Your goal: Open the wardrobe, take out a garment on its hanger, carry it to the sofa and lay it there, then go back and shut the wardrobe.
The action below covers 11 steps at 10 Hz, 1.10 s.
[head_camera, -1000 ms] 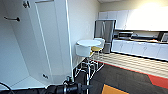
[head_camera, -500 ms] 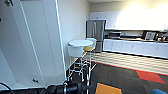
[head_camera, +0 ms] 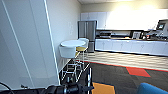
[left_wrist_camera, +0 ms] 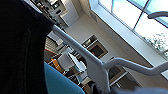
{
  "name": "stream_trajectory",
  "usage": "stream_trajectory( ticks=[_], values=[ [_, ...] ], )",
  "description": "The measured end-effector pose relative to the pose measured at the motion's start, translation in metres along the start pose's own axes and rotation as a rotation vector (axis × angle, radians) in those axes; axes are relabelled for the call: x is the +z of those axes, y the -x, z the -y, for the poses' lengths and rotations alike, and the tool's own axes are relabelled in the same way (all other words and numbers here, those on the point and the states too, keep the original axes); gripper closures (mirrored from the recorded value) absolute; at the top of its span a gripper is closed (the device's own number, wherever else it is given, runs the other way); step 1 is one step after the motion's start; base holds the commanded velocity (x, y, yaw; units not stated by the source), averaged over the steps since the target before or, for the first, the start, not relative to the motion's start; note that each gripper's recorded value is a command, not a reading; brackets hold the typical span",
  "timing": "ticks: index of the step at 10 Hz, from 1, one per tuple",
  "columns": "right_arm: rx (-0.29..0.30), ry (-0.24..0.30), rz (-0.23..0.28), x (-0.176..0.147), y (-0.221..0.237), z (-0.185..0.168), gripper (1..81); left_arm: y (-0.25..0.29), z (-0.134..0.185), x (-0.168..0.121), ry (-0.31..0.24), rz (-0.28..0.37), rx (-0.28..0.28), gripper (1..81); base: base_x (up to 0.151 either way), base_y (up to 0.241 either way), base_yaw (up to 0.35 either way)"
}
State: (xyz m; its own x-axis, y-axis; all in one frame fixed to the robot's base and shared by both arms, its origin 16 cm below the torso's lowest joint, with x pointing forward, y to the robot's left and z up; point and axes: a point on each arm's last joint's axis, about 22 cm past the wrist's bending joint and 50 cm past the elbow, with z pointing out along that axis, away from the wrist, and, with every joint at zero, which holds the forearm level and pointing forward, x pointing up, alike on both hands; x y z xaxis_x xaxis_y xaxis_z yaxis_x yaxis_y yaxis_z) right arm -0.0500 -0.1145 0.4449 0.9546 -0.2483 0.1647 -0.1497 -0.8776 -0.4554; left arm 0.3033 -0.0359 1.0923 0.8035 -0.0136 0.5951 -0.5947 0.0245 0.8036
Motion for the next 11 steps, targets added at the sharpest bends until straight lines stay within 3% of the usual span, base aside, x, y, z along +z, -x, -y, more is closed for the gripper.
stream_trajectory(
  ticks=[11],
  values=[
    [-0.003,0.001,-0.002,0.0015,-0.0022,0.0010,1.0,0.0067,0.0022,-0.0005,-0.002,0.005,-0.002,81.1,0.000,0.000,-0.250]
  ],
)
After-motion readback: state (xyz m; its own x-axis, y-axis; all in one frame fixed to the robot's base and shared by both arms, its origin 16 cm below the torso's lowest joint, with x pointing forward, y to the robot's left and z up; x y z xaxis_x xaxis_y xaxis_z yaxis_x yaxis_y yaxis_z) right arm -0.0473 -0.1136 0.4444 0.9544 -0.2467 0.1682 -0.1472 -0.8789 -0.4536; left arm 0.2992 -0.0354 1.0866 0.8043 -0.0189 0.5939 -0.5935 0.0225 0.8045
